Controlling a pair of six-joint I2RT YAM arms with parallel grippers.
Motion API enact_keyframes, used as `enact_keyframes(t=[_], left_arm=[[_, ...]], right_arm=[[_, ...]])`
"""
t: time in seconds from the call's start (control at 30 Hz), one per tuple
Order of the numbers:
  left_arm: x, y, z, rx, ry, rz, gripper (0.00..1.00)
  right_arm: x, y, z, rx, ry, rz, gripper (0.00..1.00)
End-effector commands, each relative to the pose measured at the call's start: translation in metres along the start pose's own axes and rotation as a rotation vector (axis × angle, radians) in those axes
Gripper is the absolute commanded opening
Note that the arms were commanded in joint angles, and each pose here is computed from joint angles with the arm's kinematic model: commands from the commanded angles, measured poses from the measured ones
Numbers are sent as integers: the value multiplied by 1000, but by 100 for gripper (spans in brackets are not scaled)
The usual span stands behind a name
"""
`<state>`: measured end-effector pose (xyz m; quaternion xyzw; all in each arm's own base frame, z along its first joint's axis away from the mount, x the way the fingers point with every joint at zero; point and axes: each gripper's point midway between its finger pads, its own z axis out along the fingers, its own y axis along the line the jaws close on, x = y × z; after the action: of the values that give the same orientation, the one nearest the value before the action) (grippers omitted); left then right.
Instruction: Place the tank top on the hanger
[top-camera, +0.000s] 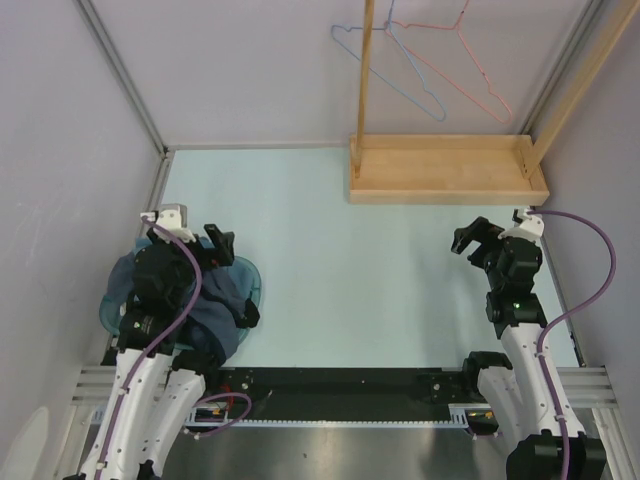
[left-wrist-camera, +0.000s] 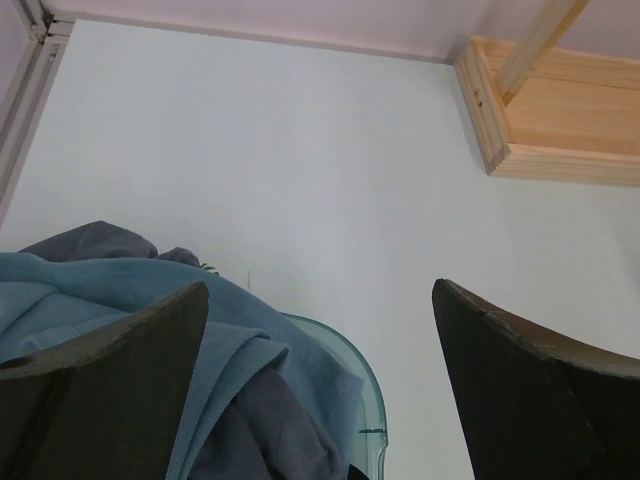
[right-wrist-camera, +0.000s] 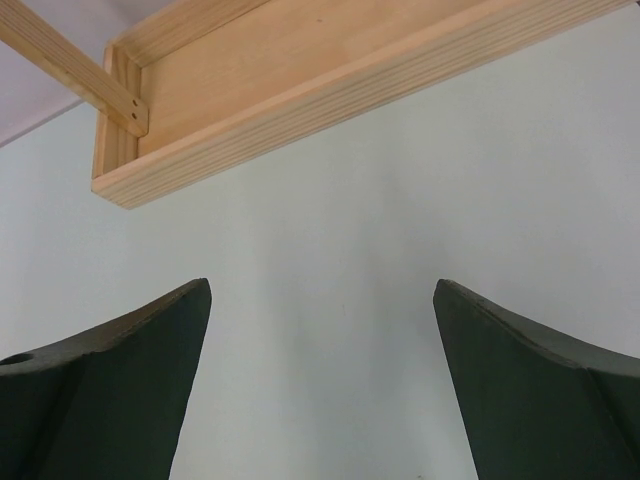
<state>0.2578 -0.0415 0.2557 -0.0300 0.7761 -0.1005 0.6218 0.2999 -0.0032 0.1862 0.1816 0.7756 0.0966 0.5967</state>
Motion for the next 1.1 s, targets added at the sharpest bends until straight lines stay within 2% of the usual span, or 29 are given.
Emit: enact_keyframes(t=[0.0, 0.1, 0.23, 0.27, 0.37, 0.4, 0.5, 0.63, 0.7, 0.87, 1.07], left_arm=[[-1, 13, 1, -75, 2, -11, 99], [5, 23, 2, -129, 33, 3, 99], [15, 54, -1, -310, 85, 6, 99], [14, 75, -8, -438, 77, 2, 99], [17, 110, -29, -688, 78, -27, 99], [21, 114, -31, -708, 84, -23, 99], [28, 117, -33, -716, 77, -52, 99], [35, 141, -49, -800, 72, -136, 99], [39, 133, -40, -717, 95, -146, 99], [60, 127, -22, -663, 217, -169, 98], [78, 114, -7, -576, 265, -226, 94]], right_arm=[[-20, 5, -1, 1, -48, 2, 100], [-19, 4, 0, 5, -43, 2, 100], [-19, 1, 1, 24, -41, 4, 100], [-21, 0, 1, 28, -44, 4, 100], [-21, -1, 0, 41, -41, 5, 99], [-21, -1, 0, 40, -39, 7, 100], [-22, -1, 0, 43, -41, 8, 100], [-23, -1, 0, 42, -37, 10, 100], [-22, -1, 1, 44, -38, 15, 100], [-16, -2, 7, 46, -14, 18, 100], [-16, -4, 8, 54, -13, 20, 100]])
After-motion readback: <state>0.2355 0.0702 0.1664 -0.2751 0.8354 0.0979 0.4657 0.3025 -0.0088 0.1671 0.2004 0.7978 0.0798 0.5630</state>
